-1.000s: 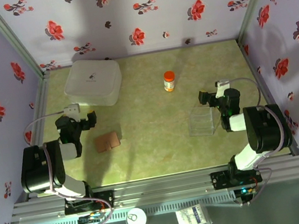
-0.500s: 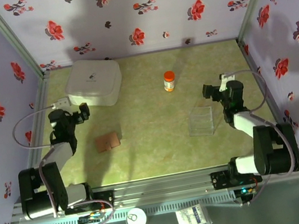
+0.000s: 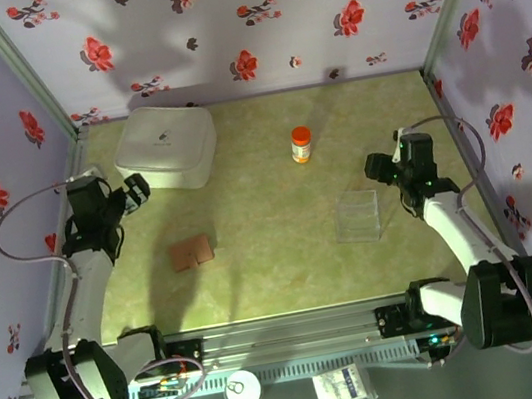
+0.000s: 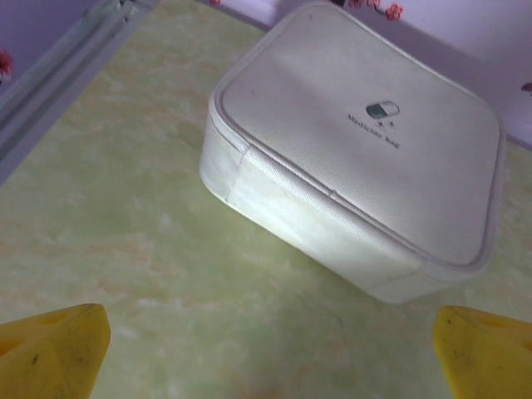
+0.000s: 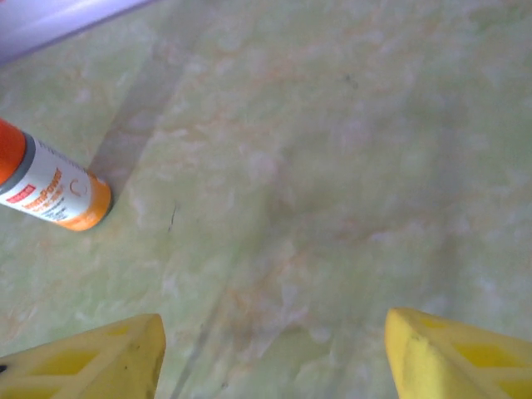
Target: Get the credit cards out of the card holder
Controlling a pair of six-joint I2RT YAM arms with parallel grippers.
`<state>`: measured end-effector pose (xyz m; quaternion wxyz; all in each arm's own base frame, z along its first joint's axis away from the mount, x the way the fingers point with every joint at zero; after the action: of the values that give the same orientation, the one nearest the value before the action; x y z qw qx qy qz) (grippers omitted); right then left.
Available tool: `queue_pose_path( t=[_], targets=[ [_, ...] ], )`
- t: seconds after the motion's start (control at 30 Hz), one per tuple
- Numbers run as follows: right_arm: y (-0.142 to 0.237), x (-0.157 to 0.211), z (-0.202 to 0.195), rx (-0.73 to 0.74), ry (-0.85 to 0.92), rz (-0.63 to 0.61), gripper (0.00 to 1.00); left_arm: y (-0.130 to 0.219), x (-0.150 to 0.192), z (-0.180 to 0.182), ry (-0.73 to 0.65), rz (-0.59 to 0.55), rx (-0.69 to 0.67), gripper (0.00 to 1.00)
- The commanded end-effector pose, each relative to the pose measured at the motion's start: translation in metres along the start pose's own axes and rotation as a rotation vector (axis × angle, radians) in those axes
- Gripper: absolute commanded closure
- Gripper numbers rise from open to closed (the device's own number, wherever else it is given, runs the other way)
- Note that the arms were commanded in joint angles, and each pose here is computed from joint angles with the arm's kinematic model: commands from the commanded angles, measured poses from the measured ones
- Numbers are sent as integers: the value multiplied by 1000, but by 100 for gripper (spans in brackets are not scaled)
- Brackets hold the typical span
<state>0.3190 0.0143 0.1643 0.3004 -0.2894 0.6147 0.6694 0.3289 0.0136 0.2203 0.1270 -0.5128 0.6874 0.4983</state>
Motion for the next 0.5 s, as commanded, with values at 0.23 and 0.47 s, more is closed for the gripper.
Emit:
queue_pose_path(
  t=[0.23,0.47],
  targets=[
    [20,48,12,-10,-33,306,47,26,10,-10,-70,266,-64,0],
    [22,67,17,-29,-62,381,55,13,13,0,-105,287,-98,0]
  ],
)
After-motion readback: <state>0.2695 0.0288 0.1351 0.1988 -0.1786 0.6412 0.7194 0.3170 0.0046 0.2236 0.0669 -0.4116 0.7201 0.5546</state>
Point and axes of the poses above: each hand's point on the last joint's axis, 136 mm out from that joint toward the fingers, its own y axis back along the fingers, its own z axis along the line the jaws close on, x = y × z, the point moved 3 cm from there along y, back along the fingers, and after that the axes turned 14 degrees about y, right-handed, at the moved point
